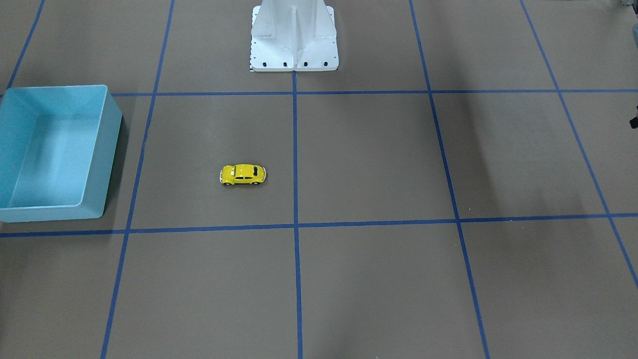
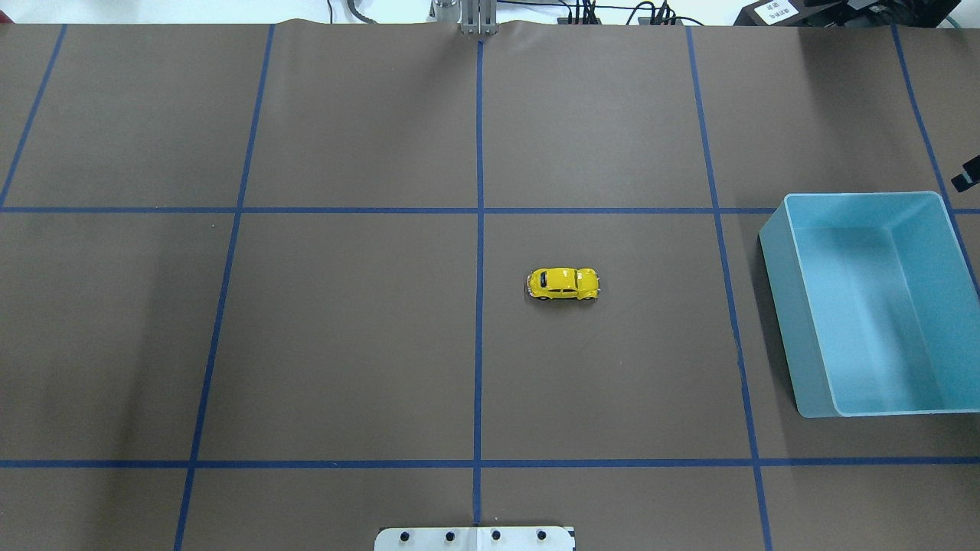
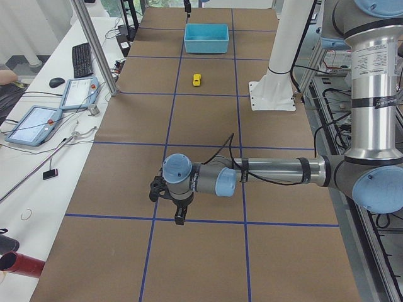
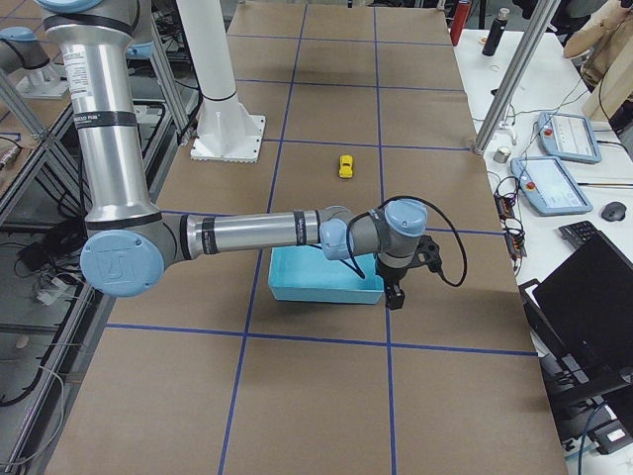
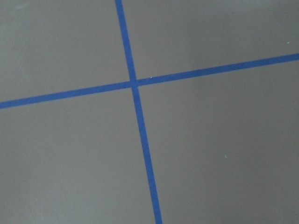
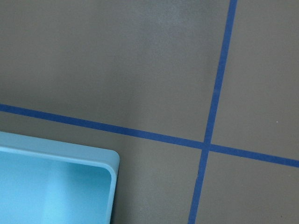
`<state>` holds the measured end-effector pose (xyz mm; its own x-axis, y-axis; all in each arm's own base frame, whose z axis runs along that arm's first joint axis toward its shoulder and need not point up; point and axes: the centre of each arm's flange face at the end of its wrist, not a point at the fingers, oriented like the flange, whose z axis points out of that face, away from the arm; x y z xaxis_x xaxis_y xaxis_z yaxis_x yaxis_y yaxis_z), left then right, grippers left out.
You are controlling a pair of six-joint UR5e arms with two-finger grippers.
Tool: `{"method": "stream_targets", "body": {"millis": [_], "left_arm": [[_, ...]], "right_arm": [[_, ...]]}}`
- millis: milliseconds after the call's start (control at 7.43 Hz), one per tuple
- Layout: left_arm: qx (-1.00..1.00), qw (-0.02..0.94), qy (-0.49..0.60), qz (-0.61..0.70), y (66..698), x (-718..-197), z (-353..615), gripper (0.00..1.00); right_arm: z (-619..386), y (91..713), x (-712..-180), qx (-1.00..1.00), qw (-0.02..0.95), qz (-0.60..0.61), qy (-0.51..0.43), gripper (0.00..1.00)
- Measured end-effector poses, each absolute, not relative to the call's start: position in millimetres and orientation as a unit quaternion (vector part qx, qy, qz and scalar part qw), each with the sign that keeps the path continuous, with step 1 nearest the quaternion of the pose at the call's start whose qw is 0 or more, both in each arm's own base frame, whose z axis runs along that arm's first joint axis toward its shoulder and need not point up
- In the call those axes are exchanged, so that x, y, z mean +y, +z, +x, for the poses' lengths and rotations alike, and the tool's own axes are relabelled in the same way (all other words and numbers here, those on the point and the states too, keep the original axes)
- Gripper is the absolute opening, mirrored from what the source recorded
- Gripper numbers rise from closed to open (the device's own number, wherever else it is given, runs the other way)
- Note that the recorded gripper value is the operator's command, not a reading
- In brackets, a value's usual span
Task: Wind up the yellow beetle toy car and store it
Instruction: 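Move the right gripper from the bin toward the yellow car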
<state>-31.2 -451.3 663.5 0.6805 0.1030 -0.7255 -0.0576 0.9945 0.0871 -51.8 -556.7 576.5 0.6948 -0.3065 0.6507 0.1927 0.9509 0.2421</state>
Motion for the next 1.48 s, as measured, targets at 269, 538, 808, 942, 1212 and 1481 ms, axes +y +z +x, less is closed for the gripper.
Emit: {"method": "stream_targets", "body": {"millis": [269, 538, 808, 942, 1212, 1481], "left_arm": [[0.396, 0.918, 0.015, 0.021, 679, -443, -52, 1.00], [0.396, 0.918, -0.004, 0.012, 687, -441, -59, 1.00], [0.393, 0.918, -0.051, 0.000, 679, -451, -60, 1.00], [0.392, 0.918, -0.065, -0.001, 668, -455, -60, 1.00], [0.393, 0.916, -0.081, -0.005, 635, -461, -59, 1.00], [0.394, 0.915, -0.088, -0.010, 624, -462, -59, 1.00]], "right_arm": [[-79, 540, -552, -0.364, 0.909, 0.105, -0.173, 1.00], [-119, 490, -543, -0.371, 0.891, 0.136, -0.221, 1.00], [-177, 447, -522, -0.385, 0.865, 0.154, -0.283, 1.00], [-211, 425, -508, -0.392, 0.849, 0.161, -0.317, 1.00], [-279, 383, -492, -0.401, 0.817, 0.175, -0.376, 1.00], [-338, 333, -491, -0.396, 0.797, 0.190, -0.415, 1.00]]}}
